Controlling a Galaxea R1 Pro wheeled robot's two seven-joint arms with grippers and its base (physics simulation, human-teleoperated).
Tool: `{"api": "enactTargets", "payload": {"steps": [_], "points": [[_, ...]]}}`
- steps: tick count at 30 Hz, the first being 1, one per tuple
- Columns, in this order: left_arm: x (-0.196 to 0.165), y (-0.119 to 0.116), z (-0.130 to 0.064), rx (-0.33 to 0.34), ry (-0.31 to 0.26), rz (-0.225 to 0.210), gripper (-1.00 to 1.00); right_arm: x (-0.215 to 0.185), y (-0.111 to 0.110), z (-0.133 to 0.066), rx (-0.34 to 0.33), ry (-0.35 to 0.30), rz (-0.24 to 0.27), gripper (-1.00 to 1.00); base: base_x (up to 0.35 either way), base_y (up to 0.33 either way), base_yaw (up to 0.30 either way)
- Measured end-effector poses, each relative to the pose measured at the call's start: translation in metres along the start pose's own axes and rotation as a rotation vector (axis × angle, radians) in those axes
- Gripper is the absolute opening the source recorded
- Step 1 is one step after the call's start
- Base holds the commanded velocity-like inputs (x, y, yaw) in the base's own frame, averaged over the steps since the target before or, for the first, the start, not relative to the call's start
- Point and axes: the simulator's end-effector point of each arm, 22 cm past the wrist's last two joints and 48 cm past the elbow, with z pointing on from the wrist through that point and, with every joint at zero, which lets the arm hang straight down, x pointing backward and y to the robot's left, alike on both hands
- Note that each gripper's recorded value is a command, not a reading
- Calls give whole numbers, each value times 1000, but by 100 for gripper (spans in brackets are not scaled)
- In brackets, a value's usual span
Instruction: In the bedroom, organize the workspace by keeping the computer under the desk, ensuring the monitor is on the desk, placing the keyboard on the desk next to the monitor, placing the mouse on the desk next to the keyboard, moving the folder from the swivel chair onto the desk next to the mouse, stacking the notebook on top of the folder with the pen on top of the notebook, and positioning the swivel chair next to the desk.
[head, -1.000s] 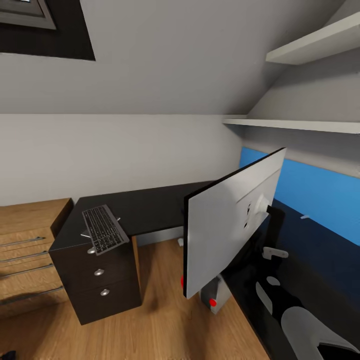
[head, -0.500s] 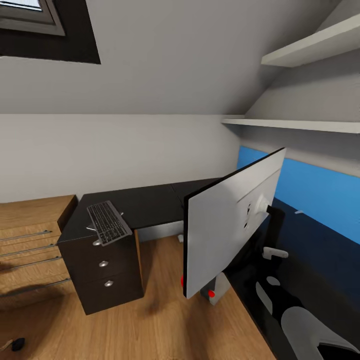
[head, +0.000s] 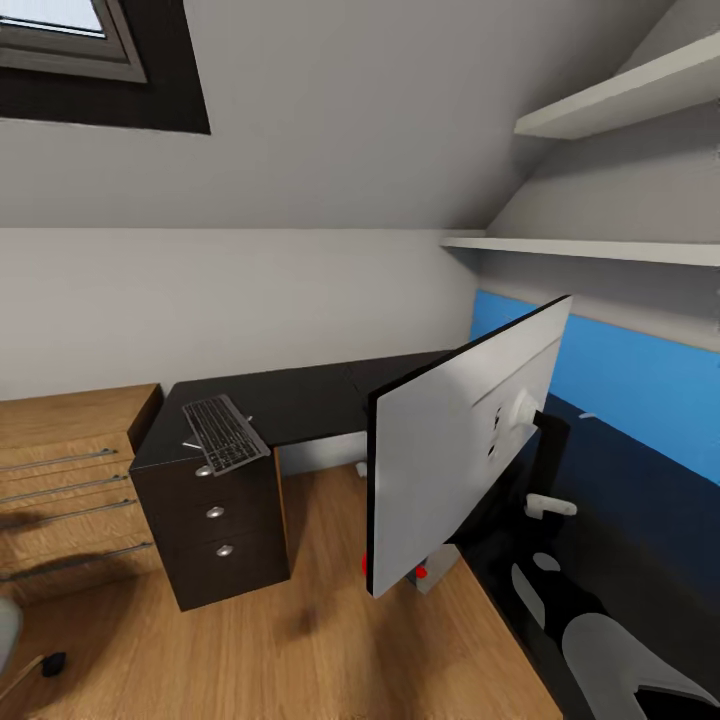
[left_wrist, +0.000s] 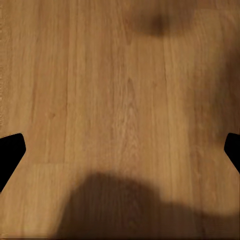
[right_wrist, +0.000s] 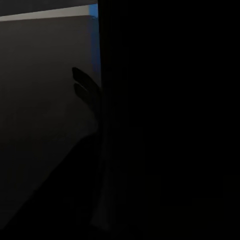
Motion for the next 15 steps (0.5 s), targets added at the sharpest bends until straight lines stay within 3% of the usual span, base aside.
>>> {"api": "enactTargets", "payload": {"steps": [9, 15], "points": [[0, 0, 0, 0, 0, 0, 100, 0, 0, 0, 0, 1, -1, -100, -167, -8, 0], [0, 0, 0, 0, 0, 0, 100, 0, 1, 0, -1, 1, -2, -100, -172, -108, 0]]}}
